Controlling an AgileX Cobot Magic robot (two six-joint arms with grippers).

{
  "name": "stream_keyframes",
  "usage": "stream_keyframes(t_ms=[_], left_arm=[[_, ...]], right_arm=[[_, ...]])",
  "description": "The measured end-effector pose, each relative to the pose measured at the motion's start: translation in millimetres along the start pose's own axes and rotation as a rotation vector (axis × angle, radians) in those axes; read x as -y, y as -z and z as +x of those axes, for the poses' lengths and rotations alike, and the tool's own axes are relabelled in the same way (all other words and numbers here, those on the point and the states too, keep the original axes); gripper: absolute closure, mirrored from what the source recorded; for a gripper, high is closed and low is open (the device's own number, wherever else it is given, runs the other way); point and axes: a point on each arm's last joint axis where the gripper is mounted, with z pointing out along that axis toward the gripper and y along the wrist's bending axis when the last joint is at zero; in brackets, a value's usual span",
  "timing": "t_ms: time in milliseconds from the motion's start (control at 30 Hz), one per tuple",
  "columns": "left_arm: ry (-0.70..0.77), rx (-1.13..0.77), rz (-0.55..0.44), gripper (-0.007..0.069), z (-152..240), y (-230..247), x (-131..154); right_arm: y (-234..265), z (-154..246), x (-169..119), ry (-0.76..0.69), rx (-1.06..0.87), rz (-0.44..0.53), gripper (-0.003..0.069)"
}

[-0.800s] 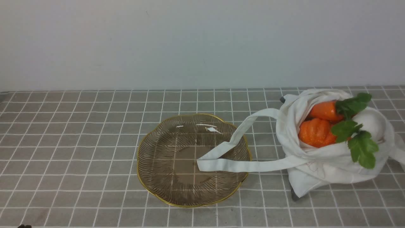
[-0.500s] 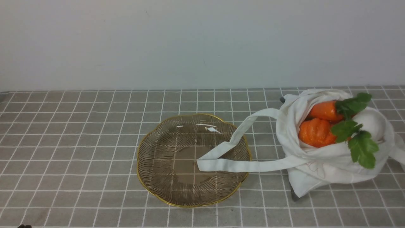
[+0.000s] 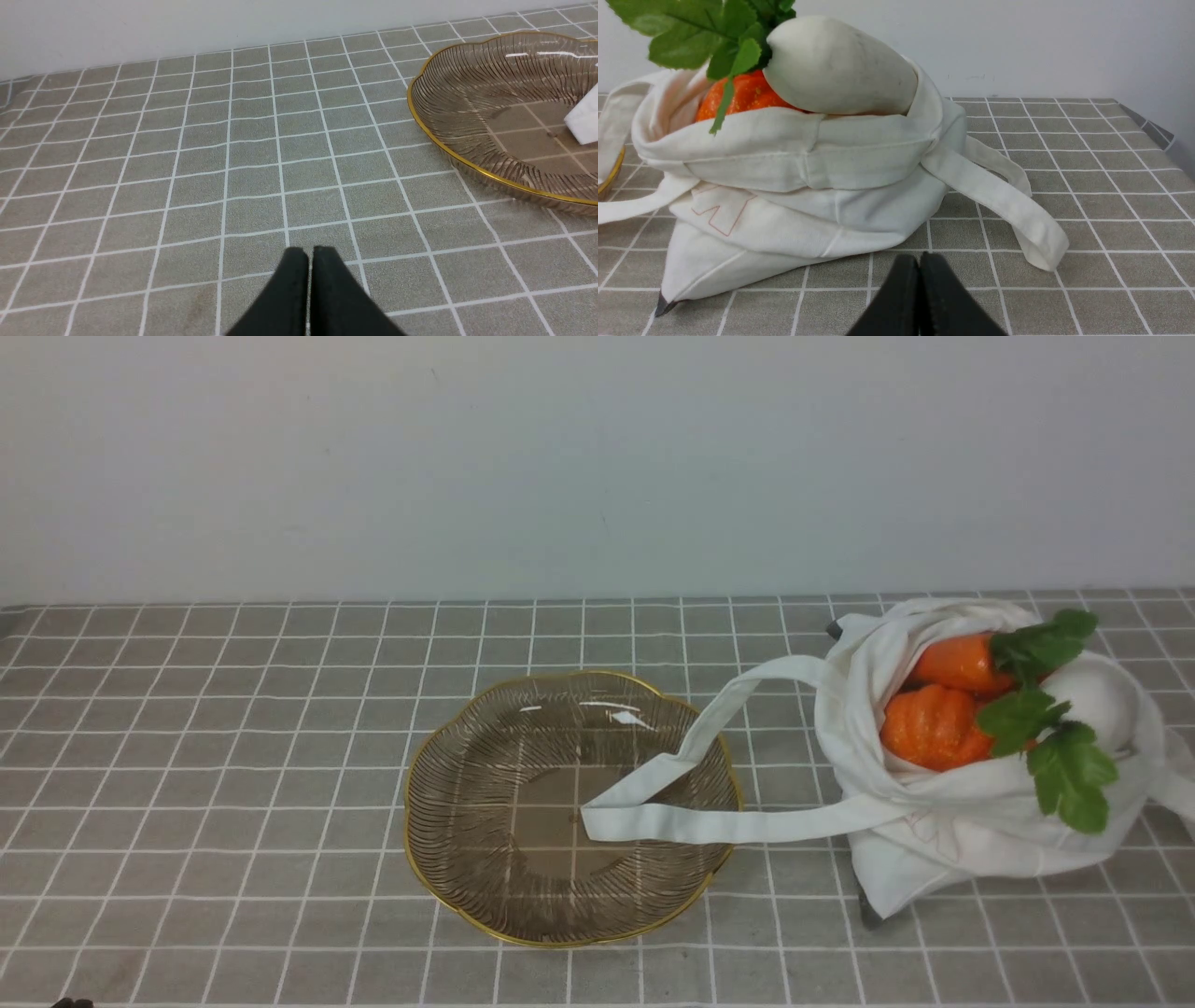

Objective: Take vegetables from bag on grey coffee tablecloth place on plate.
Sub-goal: 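Reach into the cloth bag and grasp a vegetable inside it with the right gripper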

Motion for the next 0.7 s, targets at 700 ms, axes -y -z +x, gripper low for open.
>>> stream_keyframes(t_ms=[700], left_arm=[[0.000,0.000,0.000,0.0630,0.0,0.0,0.0]], right_arm=[[4.2,-27.7,2.6,-0.857,0.325,-0.117,0.0672]])
